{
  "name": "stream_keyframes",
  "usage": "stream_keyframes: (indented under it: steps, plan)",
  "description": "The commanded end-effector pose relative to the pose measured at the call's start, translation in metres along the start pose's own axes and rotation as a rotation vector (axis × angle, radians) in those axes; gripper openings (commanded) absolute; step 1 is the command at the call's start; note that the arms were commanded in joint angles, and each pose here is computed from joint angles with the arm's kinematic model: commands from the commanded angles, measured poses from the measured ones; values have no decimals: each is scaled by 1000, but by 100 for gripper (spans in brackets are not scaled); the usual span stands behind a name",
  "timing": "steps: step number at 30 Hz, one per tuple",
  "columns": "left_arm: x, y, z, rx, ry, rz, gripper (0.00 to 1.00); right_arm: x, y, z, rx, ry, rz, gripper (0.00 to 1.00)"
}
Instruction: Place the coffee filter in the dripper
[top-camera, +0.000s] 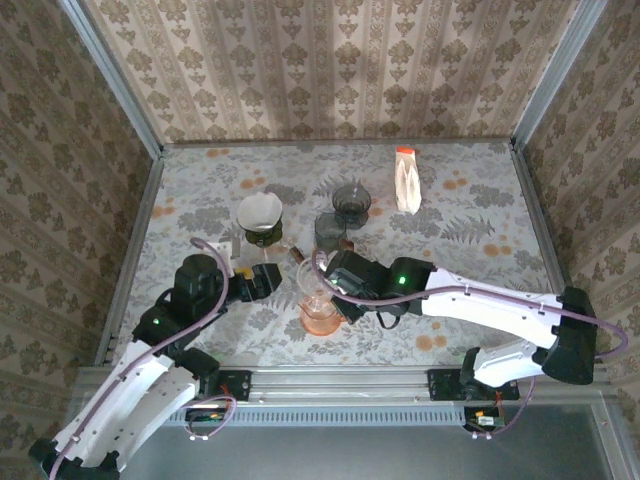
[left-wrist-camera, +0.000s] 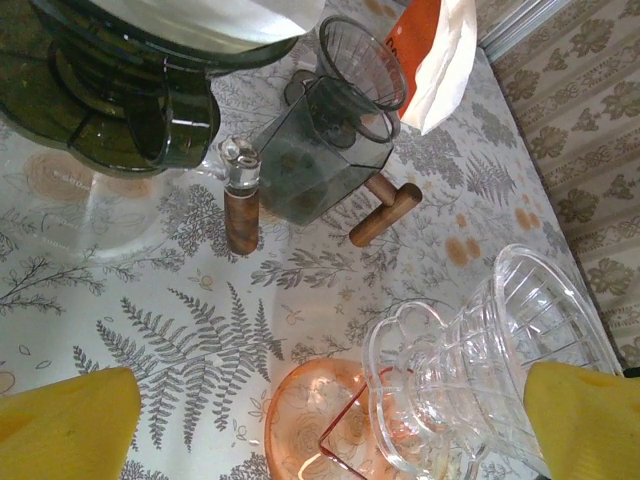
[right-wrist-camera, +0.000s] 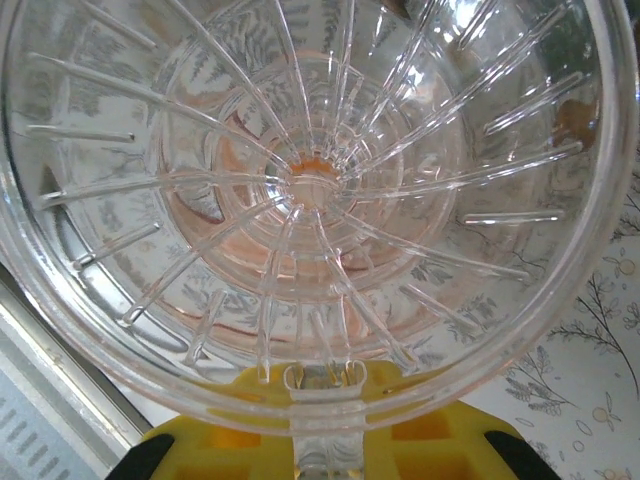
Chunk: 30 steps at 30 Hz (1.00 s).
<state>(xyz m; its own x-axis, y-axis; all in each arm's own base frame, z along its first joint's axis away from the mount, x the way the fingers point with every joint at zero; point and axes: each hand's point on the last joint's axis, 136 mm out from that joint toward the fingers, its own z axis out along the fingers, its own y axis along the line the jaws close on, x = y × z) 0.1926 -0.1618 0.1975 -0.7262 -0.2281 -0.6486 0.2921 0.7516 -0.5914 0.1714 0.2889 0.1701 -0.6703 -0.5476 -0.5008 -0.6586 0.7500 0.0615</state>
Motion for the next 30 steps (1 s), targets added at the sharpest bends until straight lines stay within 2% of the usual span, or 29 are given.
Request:
stream_keyframes:
  steps: [1,12,22,24,27,30]
  plan:
    - [6,7,1,-16,12,-5,100,-1,8,-5,-20,22,-24,9]
    - [10,11,4,-25,18,-5,100,12,14,6,-2,82,-44,10]
    - [13,14,5,-29,25,-10,100,15,15,11,29,85,-63,12]
    - [13,14,5,-27,27,-12,100,16,14,11,47,85,-70,16]
    - [15,14,6,-26,31,-14,100,18,11,11,63,92,-73,27]
    - [16,14,6,-23,36,-16,100,19,10,9,71,83,-69,49]
